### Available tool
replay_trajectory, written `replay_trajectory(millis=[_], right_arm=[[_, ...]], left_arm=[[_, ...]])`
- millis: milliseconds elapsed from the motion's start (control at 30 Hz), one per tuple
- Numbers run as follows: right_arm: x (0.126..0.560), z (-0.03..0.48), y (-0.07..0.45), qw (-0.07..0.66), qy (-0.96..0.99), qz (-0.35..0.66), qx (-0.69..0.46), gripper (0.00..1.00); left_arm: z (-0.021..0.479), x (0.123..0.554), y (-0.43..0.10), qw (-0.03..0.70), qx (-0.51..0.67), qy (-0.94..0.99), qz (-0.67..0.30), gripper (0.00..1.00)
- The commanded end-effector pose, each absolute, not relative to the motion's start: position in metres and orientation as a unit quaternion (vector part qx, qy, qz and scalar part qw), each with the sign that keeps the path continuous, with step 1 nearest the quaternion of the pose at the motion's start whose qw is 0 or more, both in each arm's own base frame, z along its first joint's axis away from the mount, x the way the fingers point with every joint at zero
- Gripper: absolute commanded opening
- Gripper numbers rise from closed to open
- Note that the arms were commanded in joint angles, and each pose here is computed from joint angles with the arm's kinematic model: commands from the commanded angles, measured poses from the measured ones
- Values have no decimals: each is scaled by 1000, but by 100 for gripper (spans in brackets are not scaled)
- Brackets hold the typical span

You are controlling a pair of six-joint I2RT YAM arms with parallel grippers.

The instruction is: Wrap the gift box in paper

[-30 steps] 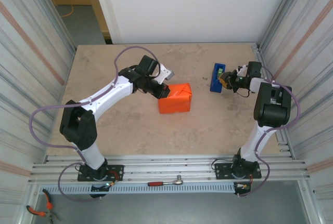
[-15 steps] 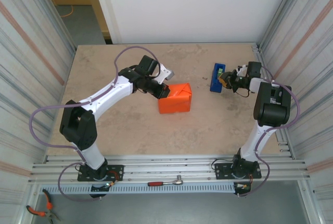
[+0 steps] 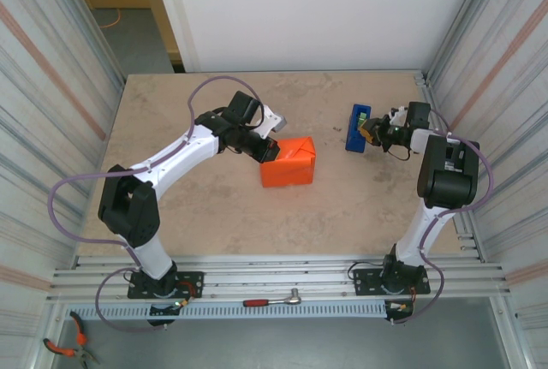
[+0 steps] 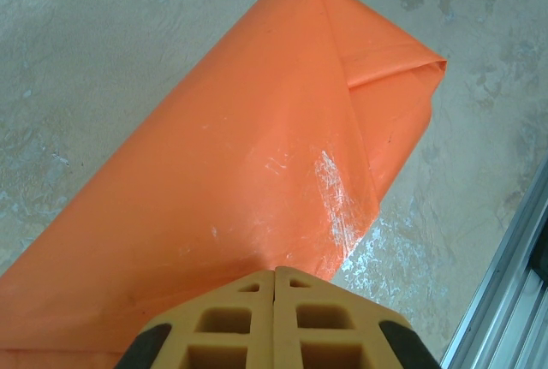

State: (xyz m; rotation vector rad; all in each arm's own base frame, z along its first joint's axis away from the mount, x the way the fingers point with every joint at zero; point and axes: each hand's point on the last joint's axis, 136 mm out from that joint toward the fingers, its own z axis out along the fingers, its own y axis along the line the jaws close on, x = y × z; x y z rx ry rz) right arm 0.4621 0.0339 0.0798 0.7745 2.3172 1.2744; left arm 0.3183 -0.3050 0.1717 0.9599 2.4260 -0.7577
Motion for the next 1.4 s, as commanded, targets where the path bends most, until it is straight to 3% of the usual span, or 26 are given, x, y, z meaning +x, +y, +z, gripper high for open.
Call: replay_trajectory(millis=[0,300,933,1367], right_arm=[[457,72,33,175,818,464,290,20],[458,78,33,178,810,478,290,0],[458,137,53,219,794,503,263,0],[434,140,60,213,796,494,277,0]], left_arm=[[126,304,-290,150,346,898,-227,1],[125,304,-289,150,347,898,-225,0],[124,304,-290,148,347,898,-224,0],[124,303,-290,147,349,898,-224,0]])
